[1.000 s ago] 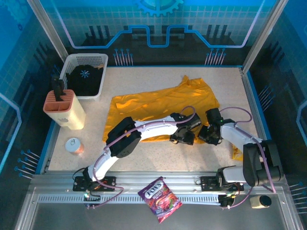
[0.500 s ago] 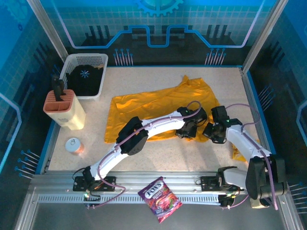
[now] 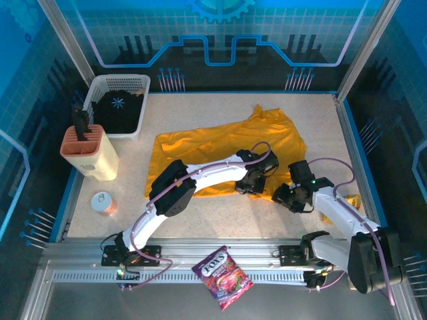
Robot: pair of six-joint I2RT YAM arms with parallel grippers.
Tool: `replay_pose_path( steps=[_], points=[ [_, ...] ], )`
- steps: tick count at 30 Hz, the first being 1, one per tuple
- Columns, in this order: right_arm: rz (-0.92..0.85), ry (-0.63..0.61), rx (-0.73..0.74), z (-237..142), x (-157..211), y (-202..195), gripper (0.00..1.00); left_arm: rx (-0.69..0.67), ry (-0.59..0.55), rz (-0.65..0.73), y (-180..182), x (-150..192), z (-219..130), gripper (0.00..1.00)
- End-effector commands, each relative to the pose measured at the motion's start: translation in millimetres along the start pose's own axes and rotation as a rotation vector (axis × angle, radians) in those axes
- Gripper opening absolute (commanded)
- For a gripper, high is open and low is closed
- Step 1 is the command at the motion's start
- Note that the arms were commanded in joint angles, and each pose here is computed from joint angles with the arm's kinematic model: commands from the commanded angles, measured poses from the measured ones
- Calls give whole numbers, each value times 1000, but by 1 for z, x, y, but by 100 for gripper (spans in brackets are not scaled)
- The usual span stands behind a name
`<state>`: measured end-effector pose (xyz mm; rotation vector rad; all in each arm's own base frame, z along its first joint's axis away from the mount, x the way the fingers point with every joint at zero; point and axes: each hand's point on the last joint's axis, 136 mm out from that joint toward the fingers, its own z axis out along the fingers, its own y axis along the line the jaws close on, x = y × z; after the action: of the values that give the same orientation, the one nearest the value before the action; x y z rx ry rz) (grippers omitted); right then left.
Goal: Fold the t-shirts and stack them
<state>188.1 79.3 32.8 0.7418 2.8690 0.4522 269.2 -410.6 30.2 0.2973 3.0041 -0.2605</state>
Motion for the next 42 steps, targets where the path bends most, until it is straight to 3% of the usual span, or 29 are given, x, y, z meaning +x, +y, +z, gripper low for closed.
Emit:
replay_pose_path(
  steps=[1, 8, 20, 24, 30, 38, 42],
  points=[
    [49, 18, -25, 8, 8, 8, 44, 84, -15, 14, -12, -2, -22, 0],
    [20, -50, 43, 9, -23, 18, 45, 101, -11, 26, -14, 0, -26, 0],
    [-28, -30, 173, 30, -43, 15, 42, 167, 16, 64, -16, 15, -39, 0],
    [-41, -22, 189, 34, -50, 20, 33, 182, 16, 86, -15, 19, -45, 0],
    [-73, -24, 233, 36, -60, 23, 0, 187, 25, 95, -10, 22, -43, 0],
    [-176, -65, 336, -14, -70, 11, 0, 192, 12, 95, -1, 20, -46, 0],
    [-253, -16, 414, -40, -67, -6, 0, 202, 13, 99, 2, 23, -47, 0]
  ],
)
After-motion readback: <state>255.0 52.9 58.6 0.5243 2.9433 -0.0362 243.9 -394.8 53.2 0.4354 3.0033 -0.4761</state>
